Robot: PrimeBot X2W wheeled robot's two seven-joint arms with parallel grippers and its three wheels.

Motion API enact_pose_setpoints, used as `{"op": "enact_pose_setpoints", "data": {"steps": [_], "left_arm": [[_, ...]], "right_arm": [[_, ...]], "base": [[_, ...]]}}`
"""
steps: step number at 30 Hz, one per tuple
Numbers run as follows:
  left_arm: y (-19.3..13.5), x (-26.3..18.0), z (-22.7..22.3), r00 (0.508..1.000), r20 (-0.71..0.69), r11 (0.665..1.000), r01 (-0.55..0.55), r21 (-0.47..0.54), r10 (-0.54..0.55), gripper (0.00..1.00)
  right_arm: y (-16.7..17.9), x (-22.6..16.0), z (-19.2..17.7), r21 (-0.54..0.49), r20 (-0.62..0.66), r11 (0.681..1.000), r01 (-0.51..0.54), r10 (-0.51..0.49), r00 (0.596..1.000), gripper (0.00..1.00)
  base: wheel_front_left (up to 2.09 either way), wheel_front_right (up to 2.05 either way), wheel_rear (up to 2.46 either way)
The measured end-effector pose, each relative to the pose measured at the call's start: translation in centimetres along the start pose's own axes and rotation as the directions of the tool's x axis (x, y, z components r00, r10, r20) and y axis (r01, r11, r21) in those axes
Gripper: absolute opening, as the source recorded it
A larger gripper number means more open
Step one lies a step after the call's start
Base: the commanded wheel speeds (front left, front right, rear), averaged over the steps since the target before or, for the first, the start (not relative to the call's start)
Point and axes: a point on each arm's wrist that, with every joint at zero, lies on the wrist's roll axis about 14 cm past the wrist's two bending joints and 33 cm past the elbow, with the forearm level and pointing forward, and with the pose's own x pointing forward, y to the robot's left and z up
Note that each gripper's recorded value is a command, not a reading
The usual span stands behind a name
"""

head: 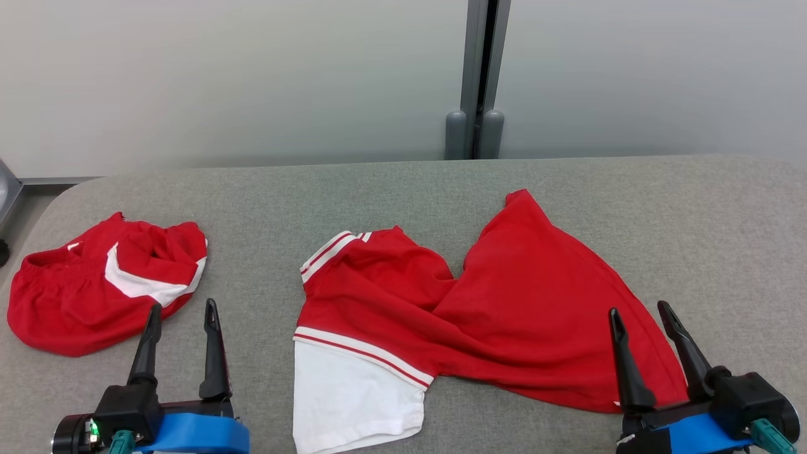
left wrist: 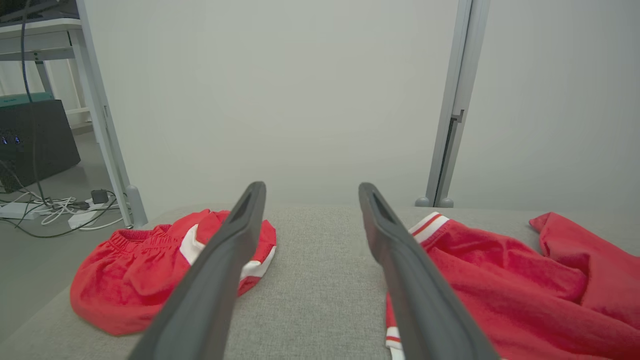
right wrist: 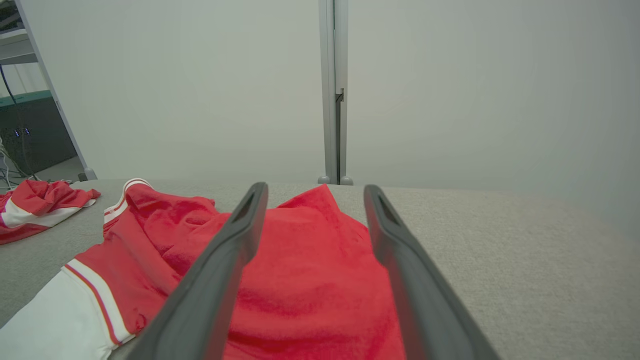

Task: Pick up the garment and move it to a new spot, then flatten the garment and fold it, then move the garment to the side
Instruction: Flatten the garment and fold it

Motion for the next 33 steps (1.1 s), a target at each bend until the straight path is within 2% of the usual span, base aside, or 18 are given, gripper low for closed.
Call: {"op": "enact_pose_setpoints", "data": {"steps": [9,14,19,25,33], "left_arm": [[-0.5,0.0,-1.0,0.999,-0.031,1.000,0.022,0.000,-0.022,1.00],[-2.8,-0.2,-3.3,0.990,-0.102,0.995,0.094,-0.025,-0.096,1.00],[-5.2,-1.3,-6.6,0.963,-0.206,0.985,0.164,-0.060,-0.173,1.00],[-8.0,-3.4,-10.4,0.904,-0.332,0.963,0.251,-0.096,-0.268,1.00],[-8.5,-5.4,-13.3,0.857,-0.428,0.957,0.266,-0.113,-0.288,1.00]], "right_arm": [[-0.6,-0.2,-0.9,0.002,-0.033,1.000,0.019,-0.019,0.999,1.00],[-2.6,-0.8,-3.2,0.000,-0.110,0.997,0.081,-0.080,0.991,1.00],[-4.9,-2.2,-6.2,-0.008,-0.205,0.988,0.152,-0.151,0.967,1.00],[-7.0,-4.0,-9.5,-0.021,-0.306,0.975,0.222,-0.218,0.927,1.00],[-7.6,-5.1,-12.4,-0.018,-0.395,0.967,0.256,-0.242,0.886,1.00]], "base": [[0.00,0.00,0.00],[0.00,0.00,0.00],[0.00,0.00,0.00],[0.00,0.00,0.00],[0.00,0.00,0.00]]}}
